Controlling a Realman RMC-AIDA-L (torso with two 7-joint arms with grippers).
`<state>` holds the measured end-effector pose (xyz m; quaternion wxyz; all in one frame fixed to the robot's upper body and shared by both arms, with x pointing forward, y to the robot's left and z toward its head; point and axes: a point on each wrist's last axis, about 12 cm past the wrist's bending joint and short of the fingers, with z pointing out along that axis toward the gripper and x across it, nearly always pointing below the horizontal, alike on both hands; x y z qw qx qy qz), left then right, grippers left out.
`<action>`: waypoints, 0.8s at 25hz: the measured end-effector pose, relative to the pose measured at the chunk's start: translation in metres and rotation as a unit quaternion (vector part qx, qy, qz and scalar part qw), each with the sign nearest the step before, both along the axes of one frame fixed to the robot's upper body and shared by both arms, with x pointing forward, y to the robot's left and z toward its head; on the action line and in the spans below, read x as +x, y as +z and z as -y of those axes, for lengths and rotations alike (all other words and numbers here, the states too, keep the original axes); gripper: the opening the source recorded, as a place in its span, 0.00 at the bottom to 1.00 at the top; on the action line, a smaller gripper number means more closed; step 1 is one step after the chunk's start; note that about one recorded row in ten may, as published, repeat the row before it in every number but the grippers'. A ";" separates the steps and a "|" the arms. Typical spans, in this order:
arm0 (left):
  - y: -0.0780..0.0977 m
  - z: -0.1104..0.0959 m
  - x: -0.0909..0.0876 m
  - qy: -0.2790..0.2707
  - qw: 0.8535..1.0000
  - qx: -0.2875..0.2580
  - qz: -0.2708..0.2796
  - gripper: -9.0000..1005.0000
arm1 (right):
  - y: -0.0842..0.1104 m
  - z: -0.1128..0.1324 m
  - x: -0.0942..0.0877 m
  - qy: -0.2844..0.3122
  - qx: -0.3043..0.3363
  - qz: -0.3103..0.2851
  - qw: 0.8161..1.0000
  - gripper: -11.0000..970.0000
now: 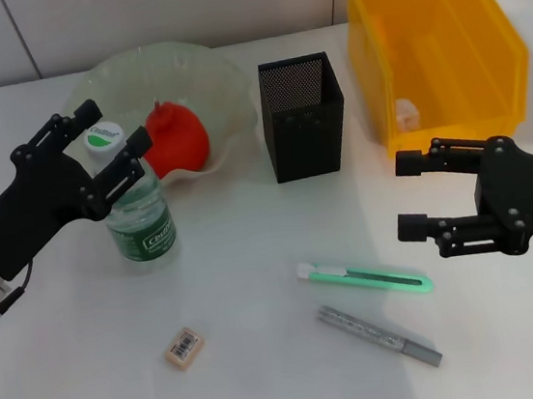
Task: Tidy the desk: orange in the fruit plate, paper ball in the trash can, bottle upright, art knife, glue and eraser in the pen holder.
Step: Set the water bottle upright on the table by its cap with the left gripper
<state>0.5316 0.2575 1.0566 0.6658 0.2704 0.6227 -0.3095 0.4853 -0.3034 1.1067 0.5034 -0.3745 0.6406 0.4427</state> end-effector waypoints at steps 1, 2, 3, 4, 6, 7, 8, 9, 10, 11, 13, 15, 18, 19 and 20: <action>0.000 0.000 0.000 0.003 1.000 -0.001 0.002 0.68 | -0.001 0.000 -0.001 -0.001 0.001 -0.001 1.000 0.82; 0.000 0.000 0.000 0.003 1.000 -0.001 0.002 0.69 | -0.001 0.000 -0.001 -0.001 0.001 -0.001 1.000 0.82; 0.000 -0.002 0.000 0.007 1.000 -0.004 0.003 0.70 | -0.001 0.001 -0.002 -0.002 0.002 -0.001 1.000 0.82; 0.001 -0.003 -0.001 0.012 1.000 -0.009 0.004 0.71 | 0.000 0.002 -0.002 -0.006 0.005 0.000 1.000 0.82; 0.003 -0.015 -0.009 0.032 0.999 -0.035 0.015 0.73 | 0.003 0.011 -0.003 -0.033 0.020 0.006 0.999 0.82; 0.003 -0.015 -0.009 0.032 0.999 -0.035 0.015 0.74 | 0.003 0.011 -0.003 -0.033 0.020 0.006 0.999 0.82; 0.004 -0.019 -0.013 0.036 0.998 -0.044 0.022 0.75 | 0.005 0.015 -0.003 -0.043 0.026 0.007 0.999 0.82; 0.005 -0.023 -0.019 0.039 0.997 -0.053 0.028 0.76 | 0.007 0.019 -0.002 -0.055 0.033 0.006 0.998 0.82; 0.006 -0.025 -0.025 0.034 0.997 -0.058 0.036 0.77 | 0.009 0.023 -0.002 -0.065 0.040 0.003 0.997 0.82; 0.007 -0.028 -0.034 0.014 0.997 -0.060 0.048 0.78 | 0.013 0.028 0.001 -0.077 0.049 -0.005 0.996 0.82; 0.007 -0.028 -0.041 -0.008 0.997 -0.055 0.050 0.80 | 0.016 0.031 0.003 -0.081 0.050 -0.008 0.995 0.82; 0.006 -0.027 -0.049 -0.040 0.997 -0.045 0.042 0.80 | 0.026 0.033 0.008 -0.078 0.042 -0.014 0.996 0.82; -0.001 -0.025 -0.061 -0.072 0.997 -0.029 0.022 0.80 | 0.045 0.033 0.018 -0.063 0.000 -0.034 0.997 0.82; -0.004 -0.023 -0.065 -0.082 0.996 -0.021 0.019 0.80 | 0.051 0.031 0.021 -0.057 -0.020 -0.039 0.997 0.82; -0.007 -0.022 -0.069 -0.091 0.996 -0.014 0.016 0.80 | 0.058 0.029 0.025 -0.051 -0.046 -0.051 0.996 0.82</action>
